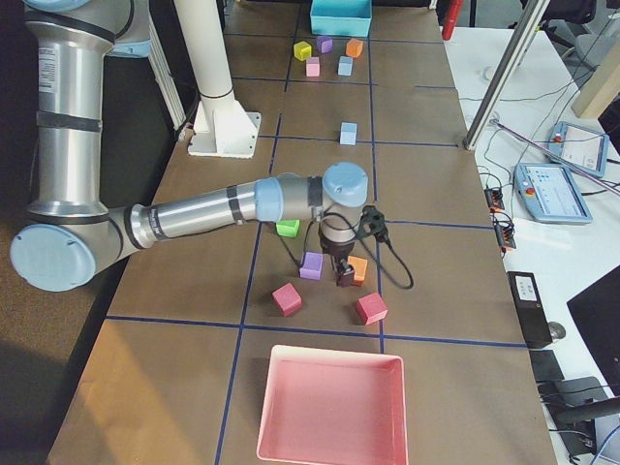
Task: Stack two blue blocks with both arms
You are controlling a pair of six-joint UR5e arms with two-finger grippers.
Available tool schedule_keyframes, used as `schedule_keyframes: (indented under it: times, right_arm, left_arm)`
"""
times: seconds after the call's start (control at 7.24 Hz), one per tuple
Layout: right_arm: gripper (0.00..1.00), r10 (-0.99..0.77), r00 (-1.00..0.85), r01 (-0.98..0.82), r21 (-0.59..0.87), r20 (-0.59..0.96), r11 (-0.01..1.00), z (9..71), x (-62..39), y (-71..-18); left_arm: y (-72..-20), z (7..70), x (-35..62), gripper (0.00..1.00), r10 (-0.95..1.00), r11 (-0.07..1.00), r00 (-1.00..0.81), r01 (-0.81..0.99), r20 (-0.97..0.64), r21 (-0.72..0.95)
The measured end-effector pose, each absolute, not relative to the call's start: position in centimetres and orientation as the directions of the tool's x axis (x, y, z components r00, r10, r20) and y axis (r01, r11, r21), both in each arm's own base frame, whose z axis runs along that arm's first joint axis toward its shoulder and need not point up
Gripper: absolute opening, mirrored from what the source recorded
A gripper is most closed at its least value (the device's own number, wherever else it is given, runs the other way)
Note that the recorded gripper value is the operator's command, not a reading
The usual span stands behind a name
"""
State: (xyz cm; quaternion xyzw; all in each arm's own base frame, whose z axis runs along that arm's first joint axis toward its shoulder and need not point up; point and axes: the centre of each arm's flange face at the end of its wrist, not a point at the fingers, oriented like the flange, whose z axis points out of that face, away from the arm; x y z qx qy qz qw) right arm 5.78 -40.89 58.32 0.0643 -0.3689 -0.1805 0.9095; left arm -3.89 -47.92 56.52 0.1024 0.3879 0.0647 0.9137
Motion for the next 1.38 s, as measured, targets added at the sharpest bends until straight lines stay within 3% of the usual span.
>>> schedule_keyframes:
  times: [0.28,1.38]
  right_arm:
    - [1.00,-0.329,0.673,0.253,0.212,0.663,0.944,62.0,9.0,-36.1]
    - [1.00,-0.311,0.674,0.227,0.213,0.671,0.950,61.5,9.4,-35.6]
  left_arm:
    - [-48.3,53.3,0.0,1.00,0.222,0.965,0.644,-0.038,-0.732,0.260]
    - [-47.1,48.4,27.7,1.00,0.092,0.990,0.658,0.022,-0.748,0.141]
